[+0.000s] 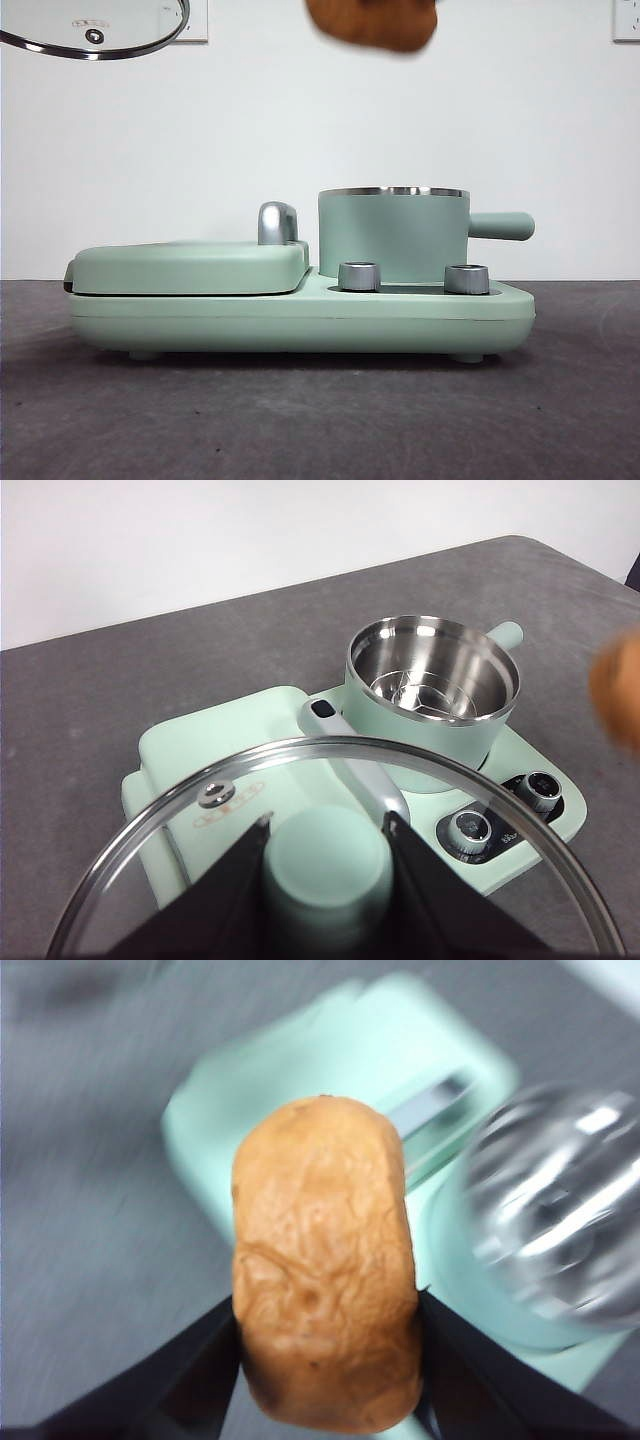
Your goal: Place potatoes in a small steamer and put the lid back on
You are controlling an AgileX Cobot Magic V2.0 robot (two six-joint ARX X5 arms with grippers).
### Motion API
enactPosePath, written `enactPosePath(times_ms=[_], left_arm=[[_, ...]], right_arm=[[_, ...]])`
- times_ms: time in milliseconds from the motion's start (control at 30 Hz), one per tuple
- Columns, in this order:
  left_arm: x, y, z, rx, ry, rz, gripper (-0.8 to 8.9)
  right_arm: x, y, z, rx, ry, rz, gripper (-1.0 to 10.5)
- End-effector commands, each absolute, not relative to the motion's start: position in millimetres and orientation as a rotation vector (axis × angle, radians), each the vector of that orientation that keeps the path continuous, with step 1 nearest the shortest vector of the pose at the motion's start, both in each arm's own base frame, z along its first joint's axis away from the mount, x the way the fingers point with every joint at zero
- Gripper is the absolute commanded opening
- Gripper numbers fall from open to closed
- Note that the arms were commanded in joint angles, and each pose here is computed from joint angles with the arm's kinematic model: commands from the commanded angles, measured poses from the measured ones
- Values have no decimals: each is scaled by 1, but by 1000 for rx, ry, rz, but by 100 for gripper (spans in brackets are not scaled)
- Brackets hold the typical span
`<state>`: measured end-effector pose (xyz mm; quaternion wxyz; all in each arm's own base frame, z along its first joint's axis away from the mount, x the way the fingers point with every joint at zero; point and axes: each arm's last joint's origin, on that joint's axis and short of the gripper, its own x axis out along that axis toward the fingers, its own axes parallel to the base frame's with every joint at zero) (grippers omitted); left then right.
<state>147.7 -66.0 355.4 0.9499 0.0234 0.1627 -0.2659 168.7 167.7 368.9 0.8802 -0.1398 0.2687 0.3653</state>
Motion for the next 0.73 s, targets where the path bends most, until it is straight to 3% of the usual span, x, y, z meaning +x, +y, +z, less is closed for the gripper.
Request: enactPosePath(times_ms=[33,367,733], left_arm=[[147,-66,364,46,282,-545,14],[147,-67,365,44,267,-545,14],[147,-67,365,45,267,-545,14]], right_arm=[[182,166,392,-241,508,714,235],[262,155,421,-180,521,634,235],[341,168,379,-229,685,572,235]])
